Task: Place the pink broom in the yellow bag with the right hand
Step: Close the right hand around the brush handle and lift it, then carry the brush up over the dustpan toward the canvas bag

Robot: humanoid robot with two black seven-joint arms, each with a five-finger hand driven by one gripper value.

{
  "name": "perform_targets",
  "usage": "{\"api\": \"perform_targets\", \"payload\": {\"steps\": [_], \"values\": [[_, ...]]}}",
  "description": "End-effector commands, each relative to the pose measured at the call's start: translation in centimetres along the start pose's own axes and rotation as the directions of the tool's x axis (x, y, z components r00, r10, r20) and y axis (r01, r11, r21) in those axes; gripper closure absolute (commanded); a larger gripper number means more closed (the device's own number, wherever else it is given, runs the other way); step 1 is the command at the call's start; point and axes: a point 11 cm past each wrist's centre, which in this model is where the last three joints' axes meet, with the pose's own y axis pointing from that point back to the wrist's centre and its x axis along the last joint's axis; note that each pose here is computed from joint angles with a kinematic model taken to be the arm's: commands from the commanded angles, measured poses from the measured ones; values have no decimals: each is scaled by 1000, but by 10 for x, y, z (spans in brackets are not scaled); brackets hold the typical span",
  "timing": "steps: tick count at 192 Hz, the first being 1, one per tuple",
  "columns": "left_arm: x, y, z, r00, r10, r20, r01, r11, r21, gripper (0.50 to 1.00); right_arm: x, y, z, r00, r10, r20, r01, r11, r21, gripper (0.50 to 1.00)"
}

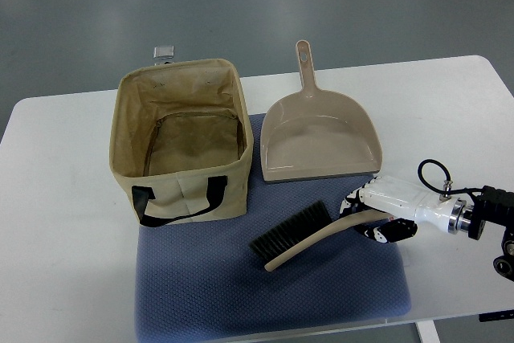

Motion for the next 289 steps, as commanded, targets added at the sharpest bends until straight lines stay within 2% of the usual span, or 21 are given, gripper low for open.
{"api": "perform_targets", "payload": {"steps": [1, 24, 91, 150, 174, 196, 228, 260, 289], "values": [[0, 0, -1, 1000, 2, -1, -2, 1000, 2, 500, 8, 2, 3, 999, 36, -17, -36, 999, -9, 1000], [0, 0, 0, 1000, -1, 0, 1, 1000, -1, 500, 26, 9, 11, 994, 92, -53, -93, 995, -27, 1000], [0, 0, 0, 1000, -1, 0, 1, 1000, 0, 500, 132, 35, 32, 934, 262, -242, -283, 957, -57, 1000], [0, 0, 0, 1000, 0, 1, 0, 1000, -1, 500, 255, 38, 12, 821, 408, -399, -441, 897, 10, 1000], [0, 0, 0, 1000, 0, 1, 0, 1000, 0, 500, 287, 27, -6, 787, 447, -425, -470, 881, 56, 1000], [0, 0, 0, 1000, 0, 1, 0, 1000, -1, 500, 301, -2, -34, 781, 470, -411, -467, 877, 115, 1000], [0, 0, 0, 1000, 0, 0, 0, 1000, -1, 500, 294, -51, -74, 785, 467, -407, -418, 884, 209, 1000], [0, 0, -1, 1000, -1, -1, 1, 1000, 2, 500, 272, -87, -93, 818, 433, -379, -360, 899, 251, 1000], [0, 0, 0, 1000, 2, -1, -2, 1000, 0, 500, 256, -106, -99, 827, 416, -379, -333, 905, 266, 1000]]}}
